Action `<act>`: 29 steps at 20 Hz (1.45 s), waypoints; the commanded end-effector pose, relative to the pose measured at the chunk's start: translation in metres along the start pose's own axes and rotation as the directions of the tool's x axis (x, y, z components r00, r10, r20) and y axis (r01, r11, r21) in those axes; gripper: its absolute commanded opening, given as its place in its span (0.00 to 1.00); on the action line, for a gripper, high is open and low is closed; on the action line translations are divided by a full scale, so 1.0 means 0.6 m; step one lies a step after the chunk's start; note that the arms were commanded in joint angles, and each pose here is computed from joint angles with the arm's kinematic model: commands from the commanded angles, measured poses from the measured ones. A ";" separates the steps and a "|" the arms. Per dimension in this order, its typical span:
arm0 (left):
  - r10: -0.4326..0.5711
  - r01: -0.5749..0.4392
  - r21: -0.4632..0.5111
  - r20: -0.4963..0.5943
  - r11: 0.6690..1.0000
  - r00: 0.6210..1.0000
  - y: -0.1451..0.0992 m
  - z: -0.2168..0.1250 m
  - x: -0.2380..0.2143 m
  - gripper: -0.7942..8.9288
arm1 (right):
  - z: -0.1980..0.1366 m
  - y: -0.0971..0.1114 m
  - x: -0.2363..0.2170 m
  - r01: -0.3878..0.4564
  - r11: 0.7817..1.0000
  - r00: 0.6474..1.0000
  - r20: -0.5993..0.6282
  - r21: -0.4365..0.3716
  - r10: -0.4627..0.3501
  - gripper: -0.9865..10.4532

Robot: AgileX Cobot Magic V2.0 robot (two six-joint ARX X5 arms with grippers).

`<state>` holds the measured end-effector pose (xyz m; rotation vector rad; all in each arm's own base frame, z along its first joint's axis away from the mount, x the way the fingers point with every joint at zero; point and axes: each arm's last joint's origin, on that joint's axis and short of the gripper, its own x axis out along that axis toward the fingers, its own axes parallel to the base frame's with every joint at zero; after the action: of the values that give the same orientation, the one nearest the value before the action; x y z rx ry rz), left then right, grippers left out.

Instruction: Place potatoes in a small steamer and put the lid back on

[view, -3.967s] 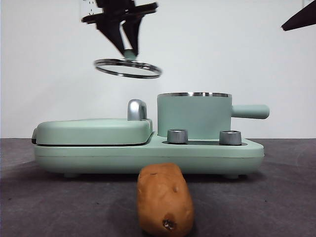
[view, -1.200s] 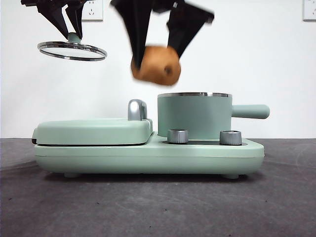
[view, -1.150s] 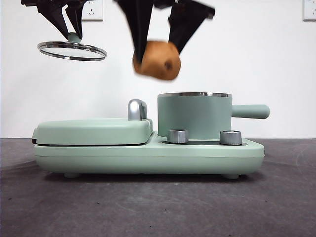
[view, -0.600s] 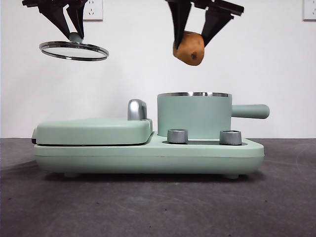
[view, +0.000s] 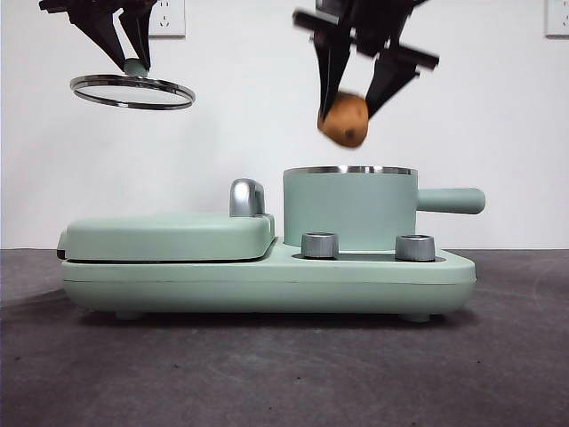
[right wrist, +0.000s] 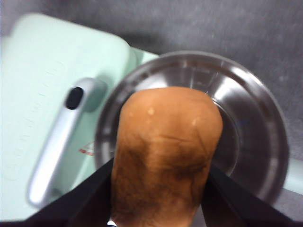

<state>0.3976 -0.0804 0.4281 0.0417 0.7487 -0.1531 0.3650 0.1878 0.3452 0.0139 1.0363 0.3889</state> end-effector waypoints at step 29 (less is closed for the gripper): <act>-0.033 0.034 -0.012 0.054 0.999 0.998 -0.007 0.011 -0.014 0.10 | -0.003 -0.029 -0.026 0.014 1.000 0.999 -0.051 0.005 -0.014 0.46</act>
<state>0.3973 -0.0815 0.4280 0.0260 0.7518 -0.1720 0.3561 0.1610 0.3564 0.0157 1.0972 0.3614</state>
